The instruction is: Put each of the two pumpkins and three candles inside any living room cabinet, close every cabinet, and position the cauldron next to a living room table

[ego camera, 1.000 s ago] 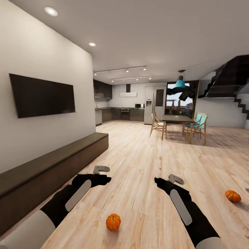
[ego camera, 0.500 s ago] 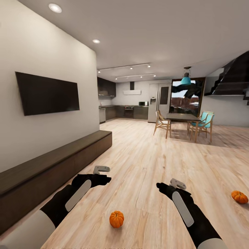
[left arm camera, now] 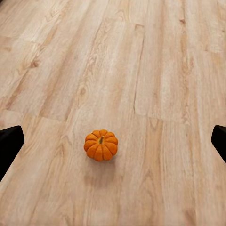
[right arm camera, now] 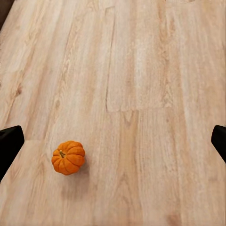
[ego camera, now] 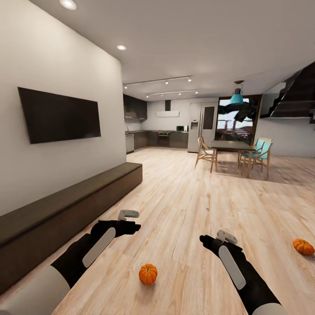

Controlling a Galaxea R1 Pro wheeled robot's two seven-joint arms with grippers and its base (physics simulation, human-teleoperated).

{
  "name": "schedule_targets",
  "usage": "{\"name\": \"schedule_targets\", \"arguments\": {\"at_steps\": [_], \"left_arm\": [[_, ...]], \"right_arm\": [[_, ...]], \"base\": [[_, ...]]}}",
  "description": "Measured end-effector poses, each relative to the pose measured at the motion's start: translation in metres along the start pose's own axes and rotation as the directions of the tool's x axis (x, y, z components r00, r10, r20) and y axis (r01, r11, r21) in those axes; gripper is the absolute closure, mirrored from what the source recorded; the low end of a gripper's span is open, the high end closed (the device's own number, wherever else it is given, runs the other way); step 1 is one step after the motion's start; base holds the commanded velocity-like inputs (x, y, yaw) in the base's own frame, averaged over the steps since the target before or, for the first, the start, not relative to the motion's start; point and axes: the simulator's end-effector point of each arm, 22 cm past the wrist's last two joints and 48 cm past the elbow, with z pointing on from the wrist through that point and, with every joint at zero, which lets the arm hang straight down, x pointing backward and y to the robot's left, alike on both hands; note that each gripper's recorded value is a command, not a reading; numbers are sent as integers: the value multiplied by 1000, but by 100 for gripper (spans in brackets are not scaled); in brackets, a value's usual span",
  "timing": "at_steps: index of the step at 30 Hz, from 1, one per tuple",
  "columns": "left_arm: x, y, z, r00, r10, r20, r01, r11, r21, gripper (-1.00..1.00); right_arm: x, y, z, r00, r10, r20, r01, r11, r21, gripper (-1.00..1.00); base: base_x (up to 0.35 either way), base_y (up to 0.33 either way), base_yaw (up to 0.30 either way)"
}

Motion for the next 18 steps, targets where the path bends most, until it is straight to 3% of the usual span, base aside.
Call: {"name": "schedule_targets", "arguments": {"at_steps": [18], "left_arm": [[8, 1, 7, 1000, 2, -18, -2, 1000, -2, -100]], "right_arm": [[3, -4, 5, 1000, 7, 1, -7, 1000, 2, -100]], "base": [[0, 0, -224]]}}
